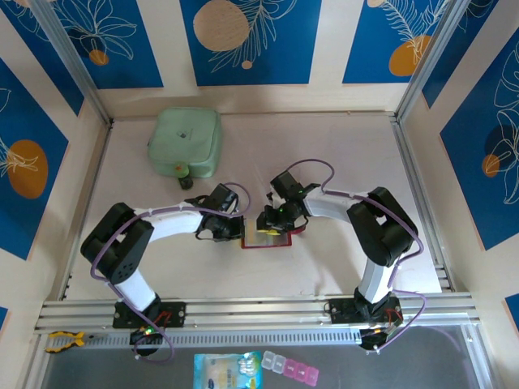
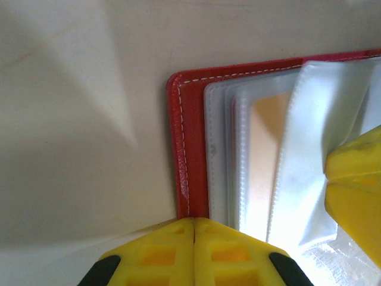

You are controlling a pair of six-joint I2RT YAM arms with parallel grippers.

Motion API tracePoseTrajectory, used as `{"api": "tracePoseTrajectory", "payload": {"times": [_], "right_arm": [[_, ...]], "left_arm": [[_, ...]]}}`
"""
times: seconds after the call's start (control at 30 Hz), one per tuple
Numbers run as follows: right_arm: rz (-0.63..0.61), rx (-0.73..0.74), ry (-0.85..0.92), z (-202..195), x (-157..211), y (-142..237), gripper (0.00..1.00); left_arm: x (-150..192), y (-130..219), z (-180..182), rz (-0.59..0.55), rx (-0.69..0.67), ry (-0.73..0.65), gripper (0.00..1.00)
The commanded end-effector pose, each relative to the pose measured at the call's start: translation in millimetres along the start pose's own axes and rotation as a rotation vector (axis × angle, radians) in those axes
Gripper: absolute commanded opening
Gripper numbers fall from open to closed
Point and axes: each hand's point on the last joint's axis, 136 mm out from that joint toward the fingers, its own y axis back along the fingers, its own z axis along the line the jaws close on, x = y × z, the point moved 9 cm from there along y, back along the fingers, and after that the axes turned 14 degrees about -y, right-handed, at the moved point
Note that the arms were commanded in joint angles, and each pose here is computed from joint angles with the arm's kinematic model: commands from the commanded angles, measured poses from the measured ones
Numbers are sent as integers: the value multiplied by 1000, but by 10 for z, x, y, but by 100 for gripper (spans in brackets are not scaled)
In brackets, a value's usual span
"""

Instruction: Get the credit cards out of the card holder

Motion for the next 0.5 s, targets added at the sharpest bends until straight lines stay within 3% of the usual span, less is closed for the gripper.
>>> {"api": "tracePoseTrajectory", "payload": {"times": [0.0, 0.3, 0.47], "right_arm": [[20, -2, -1, -76, 47, 31, 33], [63, -47, 5, -163, 50, 8, 28], [73, -74, -6, -217, 38, -1, 26]], "left_arm": [[-37, 68, 12, -2, -28, -4, 9], [-206, 251, -153, -60, 20, -19, 15], [-253, 283, -252, -90, 94, 5, 23]]}}
